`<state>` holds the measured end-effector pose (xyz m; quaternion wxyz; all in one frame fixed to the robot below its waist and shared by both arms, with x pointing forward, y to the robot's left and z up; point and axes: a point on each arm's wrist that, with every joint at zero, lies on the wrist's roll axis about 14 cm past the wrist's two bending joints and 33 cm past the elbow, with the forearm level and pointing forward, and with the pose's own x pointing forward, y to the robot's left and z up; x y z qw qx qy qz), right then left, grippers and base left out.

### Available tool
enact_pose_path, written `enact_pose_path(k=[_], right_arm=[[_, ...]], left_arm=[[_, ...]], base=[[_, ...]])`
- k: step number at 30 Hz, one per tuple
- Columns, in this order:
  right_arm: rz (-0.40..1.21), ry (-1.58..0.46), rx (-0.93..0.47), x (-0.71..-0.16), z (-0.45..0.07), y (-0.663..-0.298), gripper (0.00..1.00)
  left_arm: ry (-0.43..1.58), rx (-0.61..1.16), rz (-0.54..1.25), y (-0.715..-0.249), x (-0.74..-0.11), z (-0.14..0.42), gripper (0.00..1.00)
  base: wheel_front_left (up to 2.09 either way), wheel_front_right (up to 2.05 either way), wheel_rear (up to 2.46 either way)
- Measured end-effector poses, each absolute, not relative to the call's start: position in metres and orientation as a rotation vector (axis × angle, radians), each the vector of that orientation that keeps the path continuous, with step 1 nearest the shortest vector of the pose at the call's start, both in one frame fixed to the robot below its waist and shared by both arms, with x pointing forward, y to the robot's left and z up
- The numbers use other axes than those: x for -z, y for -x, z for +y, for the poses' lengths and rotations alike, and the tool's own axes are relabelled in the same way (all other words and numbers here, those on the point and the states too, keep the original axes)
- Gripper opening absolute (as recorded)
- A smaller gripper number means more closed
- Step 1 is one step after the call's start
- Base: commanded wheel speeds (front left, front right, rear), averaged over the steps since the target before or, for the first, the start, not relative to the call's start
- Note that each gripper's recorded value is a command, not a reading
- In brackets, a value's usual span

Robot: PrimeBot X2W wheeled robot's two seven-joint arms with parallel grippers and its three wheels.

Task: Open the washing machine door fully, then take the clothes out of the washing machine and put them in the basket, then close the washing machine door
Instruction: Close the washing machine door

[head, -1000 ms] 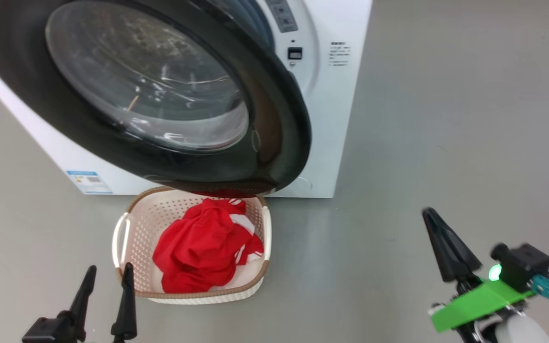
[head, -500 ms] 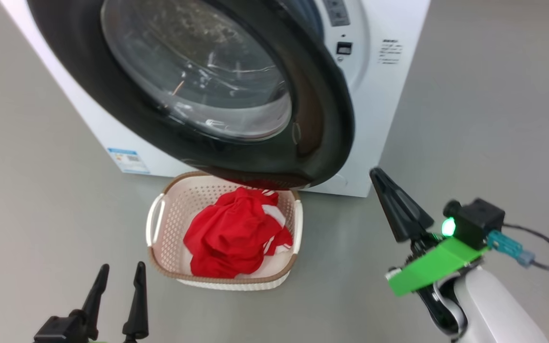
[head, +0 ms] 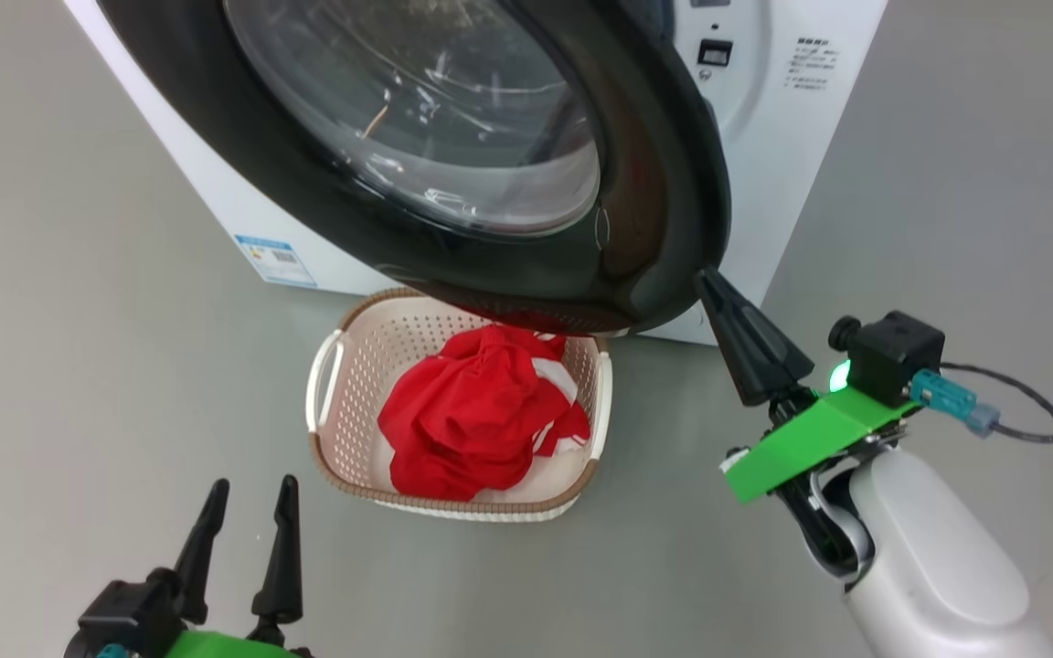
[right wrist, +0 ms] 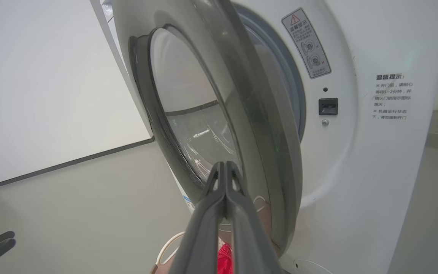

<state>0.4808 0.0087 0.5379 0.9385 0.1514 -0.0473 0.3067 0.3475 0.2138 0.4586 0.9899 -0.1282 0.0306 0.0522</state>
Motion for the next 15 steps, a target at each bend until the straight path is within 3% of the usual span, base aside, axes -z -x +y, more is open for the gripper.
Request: enact_pose_path(k=[15], right_arm=[[-0.072, -0.327, -0.603, -0.523, 0.012, -0.528, 0.00]], left_arm=[[0.280, -0.094, 0.075, -0.373, -0.452, 0.211, 1.00]], base=[[0.00, 0.00, 0.00]])
